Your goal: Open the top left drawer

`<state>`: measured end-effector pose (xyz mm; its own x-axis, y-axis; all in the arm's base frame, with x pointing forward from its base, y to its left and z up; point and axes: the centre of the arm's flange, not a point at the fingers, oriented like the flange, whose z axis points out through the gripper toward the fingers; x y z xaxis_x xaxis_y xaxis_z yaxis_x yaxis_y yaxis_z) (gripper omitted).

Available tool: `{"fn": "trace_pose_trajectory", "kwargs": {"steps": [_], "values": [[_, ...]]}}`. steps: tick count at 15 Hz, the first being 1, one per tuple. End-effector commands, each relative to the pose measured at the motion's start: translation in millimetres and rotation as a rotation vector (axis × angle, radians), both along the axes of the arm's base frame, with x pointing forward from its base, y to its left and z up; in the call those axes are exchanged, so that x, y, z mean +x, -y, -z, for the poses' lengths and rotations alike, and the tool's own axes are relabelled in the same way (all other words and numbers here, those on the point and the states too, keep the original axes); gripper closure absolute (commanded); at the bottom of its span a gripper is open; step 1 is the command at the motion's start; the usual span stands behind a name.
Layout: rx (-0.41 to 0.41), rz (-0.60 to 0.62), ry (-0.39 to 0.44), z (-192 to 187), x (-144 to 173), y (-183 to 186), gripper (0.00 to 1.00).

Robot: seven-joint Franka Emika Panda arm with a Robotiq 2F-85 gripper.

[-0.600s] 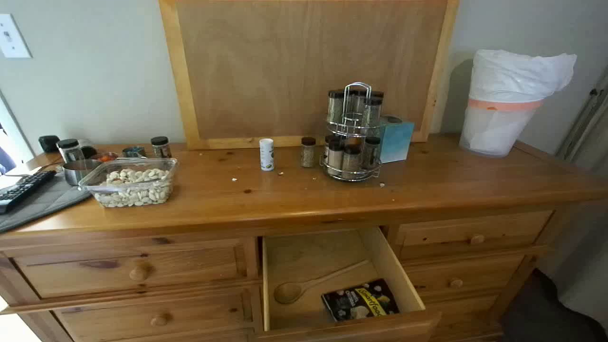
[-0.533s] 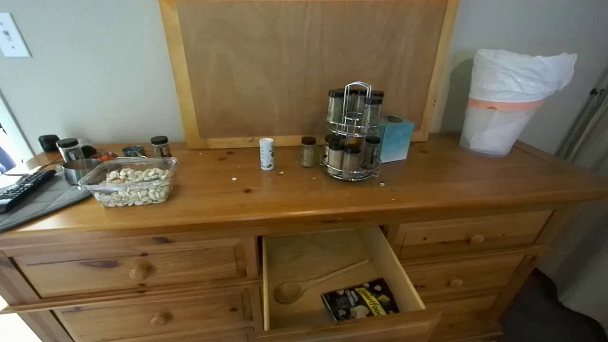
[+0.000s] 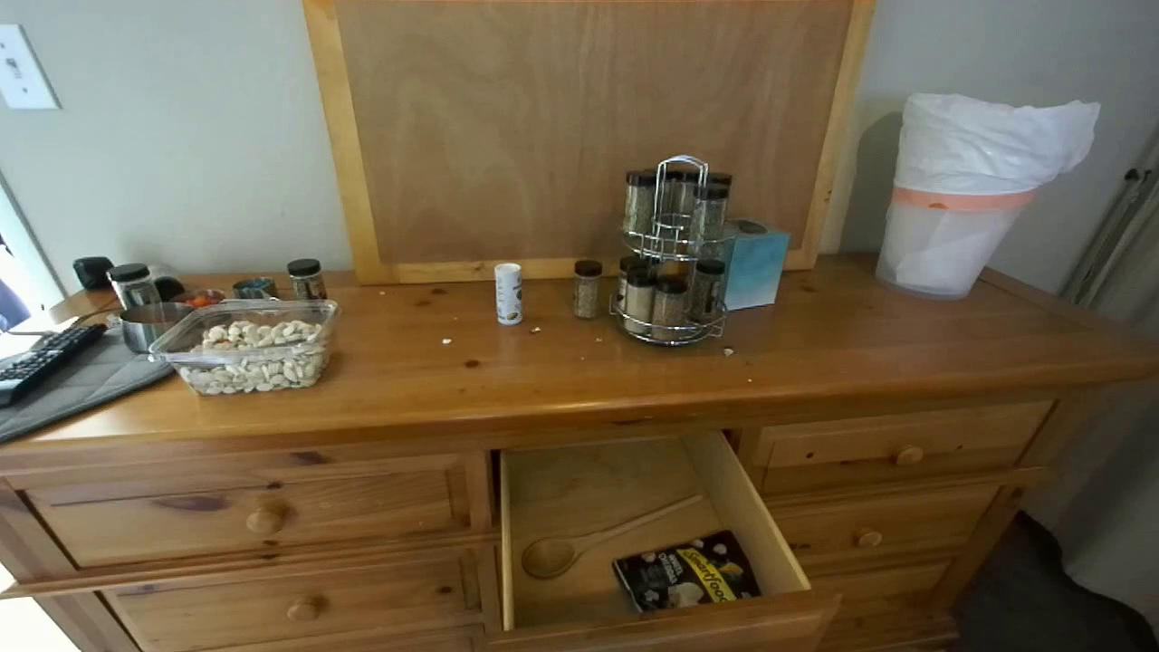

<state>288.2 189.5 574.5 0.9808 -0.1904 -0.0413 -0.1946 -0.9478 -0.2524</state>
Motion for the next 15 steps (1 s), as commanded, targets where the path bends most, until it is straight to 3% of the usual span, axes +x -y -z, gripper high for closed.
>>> {"fn": "trace_pose_trajectory", "kwargs": {"steps": [1, 11, 15], "values": [[0.000, 0.000, 0.000, 0.0, 0.0, 0.0, 0.00], [0.001, -0.001, 0.023, 7.1, 4.6, -1.0, 0.00], [-0.146, 0.031, 0.131, 59.7, 26.6, -3.5, 0.00]]}}
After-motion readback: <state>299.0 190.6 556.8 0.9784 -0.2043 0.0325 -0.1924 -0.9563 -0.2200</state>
